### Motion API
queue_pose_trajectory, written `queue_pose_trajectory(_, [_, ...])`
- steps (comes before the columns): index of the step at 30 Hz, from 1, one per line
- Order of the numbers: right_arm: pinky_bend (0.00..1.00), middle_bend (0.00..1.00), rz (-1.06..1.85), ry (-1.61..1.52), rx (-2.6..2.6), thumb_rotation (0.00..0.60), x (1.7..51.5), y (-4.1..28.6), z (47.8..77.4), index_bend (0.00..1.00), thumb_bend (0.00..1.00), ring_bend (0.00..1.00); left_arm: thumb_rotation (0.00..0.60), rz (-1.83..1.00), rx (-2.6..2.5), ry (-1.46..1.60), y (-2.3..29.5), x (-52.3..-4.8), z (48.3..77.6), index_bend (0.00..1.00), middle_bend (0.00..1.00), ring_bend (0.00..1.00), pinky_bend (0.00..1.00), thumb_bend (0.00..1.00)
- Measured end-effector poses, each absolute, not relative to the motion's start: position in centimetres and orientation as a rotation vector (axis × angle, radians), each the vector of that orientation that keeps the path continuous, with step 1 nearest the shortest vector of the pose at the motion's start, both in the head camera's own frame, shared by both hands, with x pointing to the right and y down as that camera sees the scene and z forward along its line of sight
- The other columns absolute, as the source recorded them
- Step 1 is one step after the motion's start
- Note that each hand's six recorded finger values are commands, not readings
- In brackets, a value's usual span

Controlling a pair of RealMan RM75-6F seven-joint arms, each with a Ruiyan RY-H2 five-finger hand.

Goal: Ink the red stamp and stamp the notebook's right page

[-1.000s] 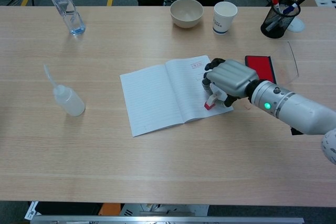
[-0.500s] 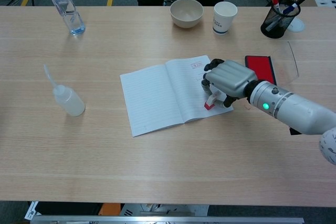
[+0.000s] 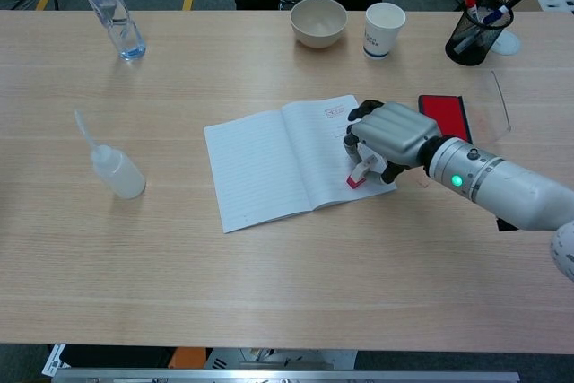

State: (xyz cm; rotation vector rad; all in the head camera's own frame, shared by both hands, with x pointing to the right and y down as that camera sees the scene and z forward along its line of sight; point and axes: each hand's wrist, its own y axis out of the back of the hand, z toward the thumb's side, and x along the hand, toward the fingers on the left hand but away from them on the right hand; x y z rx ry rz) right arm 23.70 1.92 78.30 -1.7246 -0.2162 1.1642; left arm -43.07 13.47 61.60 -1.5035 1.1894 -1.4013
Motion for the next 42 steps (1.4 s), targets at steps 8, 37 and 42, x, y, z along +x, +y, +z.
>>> queue_pose_trajectory(8, [0.1,0.4,1.16,-0.278,-1.724,0.6,25.3,1.1,76.1,0.62,0.31,0.13,0.6,-1.391,-1.506,1.185,13.4,-42.7,61.4,0.16,0.12,0.11,0.09,0.34])
queue_pose_trajectory(37, [0.1,0.37,1.329,-0.301,-1.674,0.6,33.3,1.3,77.9,0.58,0.31,0.13,0.6,-1.399,-1.522,1.167,13.7,-42.4,61.7,0.16,0.12,0.11,0.09,0.34])
queue_pose_trajectory(42, [0.1,0.35,1.324,-0.303,-1.675,0.6,33.3,1.2,77.9,0.54,0.31,0.13,0.6,-1.4,-1.524,1.165,13.7,-42.4,61.8,0.16,0.12,0.11,0.09,0.34])
